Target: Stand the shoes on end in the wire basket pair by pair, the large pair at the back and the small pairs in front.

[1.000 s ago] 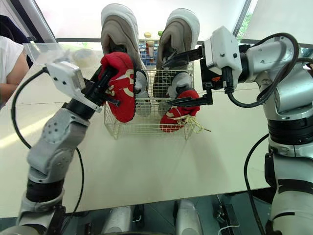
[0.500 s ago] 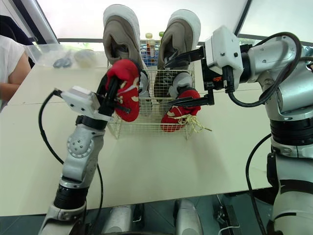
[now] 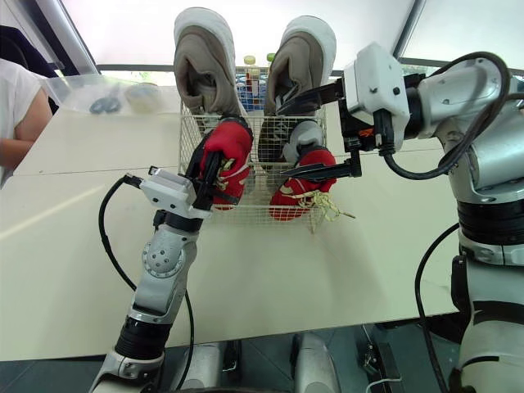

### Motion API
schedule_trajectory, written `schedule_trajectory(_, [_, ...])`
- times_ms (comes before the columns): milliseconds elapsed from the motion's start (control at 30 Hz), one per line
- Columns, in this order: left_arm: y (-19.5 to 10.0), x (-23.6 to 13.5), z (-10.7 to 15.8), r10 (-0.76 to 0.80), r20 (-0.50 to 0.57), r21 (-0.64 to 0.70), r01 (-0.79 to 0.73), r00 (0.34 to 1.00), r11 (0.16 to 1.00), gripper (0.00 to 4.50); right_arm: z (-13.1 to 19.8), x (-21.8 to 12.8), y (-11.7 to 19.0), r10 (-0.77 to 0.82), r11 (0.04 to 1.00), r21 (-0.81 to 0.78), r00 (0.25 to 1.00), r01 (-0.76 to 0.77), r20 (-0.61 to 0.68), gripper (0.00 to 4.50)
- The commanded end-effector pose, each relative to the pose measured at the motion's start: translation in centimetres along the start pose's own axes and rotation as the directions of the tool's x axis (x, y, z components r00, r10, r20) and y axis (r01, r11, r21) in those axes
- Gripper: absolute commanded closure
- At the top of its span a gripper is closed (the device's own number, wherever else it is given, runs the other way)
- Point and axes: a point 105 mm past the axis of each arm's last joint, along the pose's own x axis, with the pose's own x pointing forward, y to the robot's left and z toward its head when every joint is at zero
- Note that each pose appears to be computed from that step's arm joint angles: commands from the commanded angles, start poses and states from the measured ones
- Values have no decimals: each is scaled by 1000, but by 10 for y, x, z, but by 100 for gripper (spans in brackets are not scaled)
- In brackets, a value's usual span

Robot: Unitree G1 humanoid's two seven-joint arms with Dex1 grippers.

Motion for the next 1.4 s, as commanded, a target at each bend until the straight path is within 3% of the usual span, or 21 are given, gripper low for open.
schedule_trajectory(33, [-3,-6,-8,17,-33,-9,-17,999,1000,448,15,-8,-2,-33,998,-59,999,34,10,0])
schedule_trajectory(267, [11,-27,-20,185,-104,26,-184,977,983,448,15,-9,-1,-38,997,-61,999,38,1,0])
schedule_trajectory(833, [22,-56,-39,300,-214,24,-302,930,953,448,17,-10,-5,-10,997,-75,1000,8,-19,0])
schedule_trajectory(933, [25,-61,-41,320,-230,31,-322,919,946,338,17,-9,-7,-6,996,-84,1000,4,-23,0])
schedule_trajectory(1133, [35,-66,-36,324,-192,107,-309,926,945,43,15,-8,-9,-3,996,-90,1000,1,-26,0])
schedule_trajectory(1167, [37,-66,-32,324,-178,123,-306,929,944,12,15,-8,-9,-3,996,-90,1000,1,-26,0])
schedule_trajectory(1400, [53,-65,-9,231,-104,220,-204,967,954,12,15,-8,-10,-14,995,-95,1000,13,-17,0])
